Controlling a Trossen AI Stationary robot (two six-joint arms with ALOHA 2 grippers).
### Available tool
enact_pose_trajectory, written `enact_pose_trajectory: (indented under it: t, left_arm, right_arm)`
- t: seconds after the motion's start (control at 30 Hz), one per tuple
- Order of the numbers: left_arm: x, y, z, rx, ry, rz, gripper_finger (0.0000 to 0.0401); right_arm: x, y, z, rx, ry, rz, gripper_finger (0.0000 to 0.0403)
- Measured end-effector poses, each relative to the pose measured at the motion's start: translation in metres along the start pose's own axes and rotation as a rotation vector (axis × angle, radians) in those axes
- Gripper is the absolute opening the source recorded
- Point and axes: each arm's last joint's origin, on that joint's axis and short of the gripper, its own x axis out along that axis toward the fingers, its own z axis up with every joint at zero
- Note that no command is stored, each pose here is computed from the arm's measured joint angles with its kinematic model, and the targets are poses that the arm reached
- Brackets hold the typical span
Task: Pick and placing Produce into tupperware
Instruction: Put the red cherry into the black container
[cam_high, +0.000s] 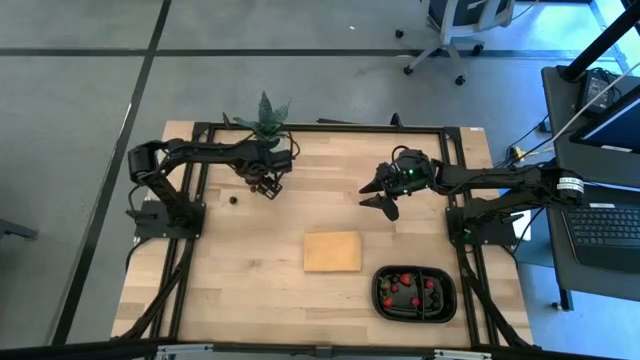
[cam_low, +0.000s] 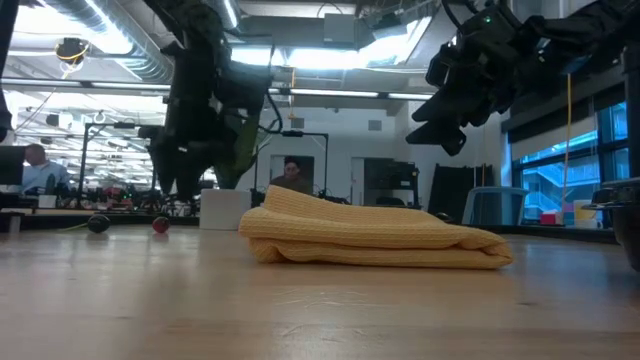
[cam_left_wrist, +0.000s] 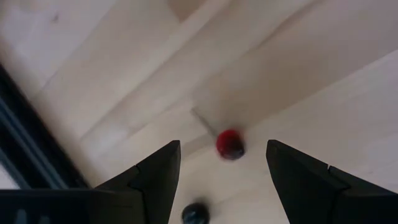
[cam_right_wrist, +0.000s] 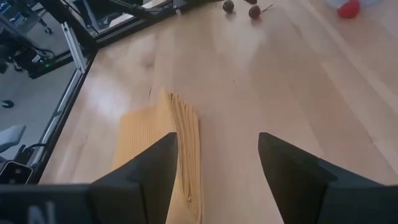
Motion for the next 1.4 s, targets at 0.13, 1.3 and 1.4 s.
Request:
enact_pose_trajectory:
  t: [0.13,1.3,1.4]
  left_arm:
    - [0.012,0.001,0.0,-0.009,0.025,0.014,0.0231]
    - [0.043,0.002,-0.011,-0.037,0.071,-0.102,0.0153]
    - [0.043,0.002,-0.011,-0.037,0.071,-0.102,0.0133]
  right_arm:
    - [0.0,0.0,-0.002,0.009,0.019,-0.004,0.0225]
    - [0.0,-0.001,-0.002,0.01,0.021,-0.006,0.0225]
    - [0.0,-0.001,-0.002,0.01,0.021,-0.006,0.0225]
